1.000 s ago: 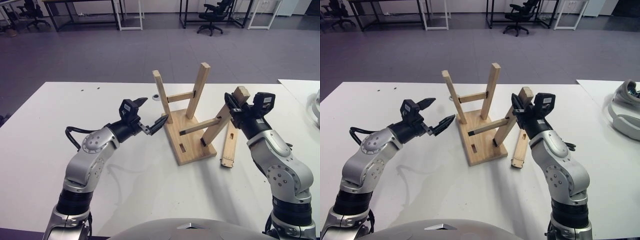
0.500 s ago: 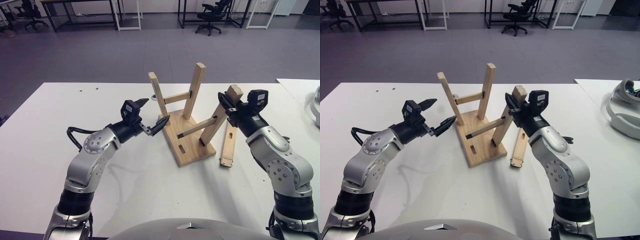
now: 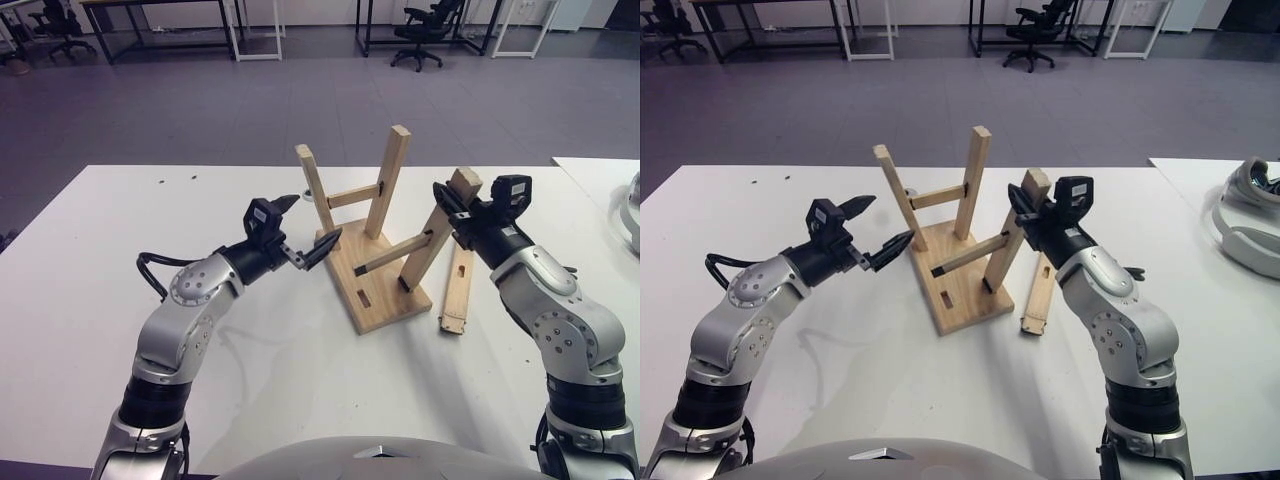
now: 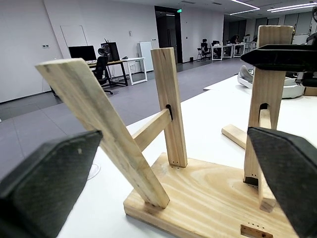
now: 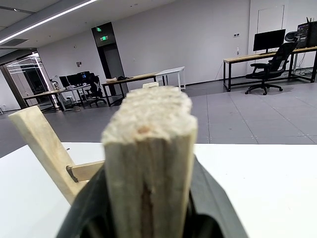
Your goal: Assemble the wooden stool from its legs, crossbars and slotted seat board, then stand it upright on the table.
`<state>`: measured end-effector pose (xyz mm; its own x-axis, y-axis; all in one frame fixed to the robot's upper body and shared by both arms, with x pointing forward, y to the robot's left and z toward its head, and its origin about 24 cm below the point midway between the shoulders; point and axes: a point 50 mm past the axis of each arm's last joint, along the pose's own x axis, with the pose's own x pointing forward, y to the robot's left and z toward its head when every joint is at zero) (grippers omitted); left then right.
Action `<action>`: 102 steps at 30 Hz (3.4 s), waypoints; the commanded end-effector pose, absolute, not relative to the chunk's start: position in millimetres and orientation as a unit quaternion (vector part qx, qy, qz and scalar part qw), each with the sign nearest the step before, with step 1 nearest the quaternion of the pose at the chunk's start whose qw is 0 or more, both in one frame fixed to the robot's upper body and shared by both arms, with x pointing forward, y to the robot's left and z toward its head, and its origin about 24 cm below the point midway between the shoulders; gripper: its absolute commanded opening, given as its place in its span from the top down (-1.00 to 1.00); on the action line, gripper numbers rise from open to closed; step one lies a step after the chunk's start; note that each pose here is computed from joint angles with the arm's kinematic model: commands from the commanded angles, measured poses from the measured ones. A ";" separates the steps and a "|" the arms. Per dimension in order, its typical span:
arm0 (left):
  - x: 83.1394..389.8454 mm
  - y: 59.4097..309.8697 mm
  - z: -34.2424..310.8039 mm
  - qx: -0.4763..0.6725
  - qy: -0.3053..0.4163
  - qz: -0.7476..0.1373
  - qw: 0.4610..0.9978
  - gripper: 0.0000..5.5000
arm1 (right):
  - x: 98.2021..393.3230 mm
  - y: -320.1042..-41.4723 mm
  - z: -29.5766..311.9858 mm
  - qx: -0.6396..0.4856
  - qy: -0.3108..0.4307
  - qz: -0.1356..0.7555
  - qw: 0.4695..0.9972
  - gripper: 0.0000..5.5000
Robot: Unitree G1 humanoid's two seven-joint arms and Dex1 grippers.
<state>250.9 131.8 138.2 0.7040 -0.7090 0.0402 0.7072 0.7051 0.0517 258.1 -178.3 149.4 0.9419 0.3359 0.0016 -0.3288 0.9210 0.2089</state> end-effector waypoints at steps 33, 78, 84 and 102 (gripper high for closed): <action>254.9 124.2 138.1 0.027 -0.031 -0.410 0.911 -0.96 | 258.5 -186.9 172.8 0.166 -0.061 0.168 0.970 -0.59; 287.7 13.1 97.2 0.120 0.154 -0.569 0.799 0.03 | 246.7 -208.4 178.4 0.193 -0.155 0.156 0.956 -0.60; 285.5 12.2 95.7 0.123 0.158 -0.577 0.792 0.41 | 247.3 -209.7 176.9 0.191 -0.157 0.151 0.957 -0.60; 274.0 71.3 194.1 -0.021 0.020 -0.645 0.763 0.85 | 230.0 -211.6 224.4 0.245 -0.212 0.332 0.886 -0.60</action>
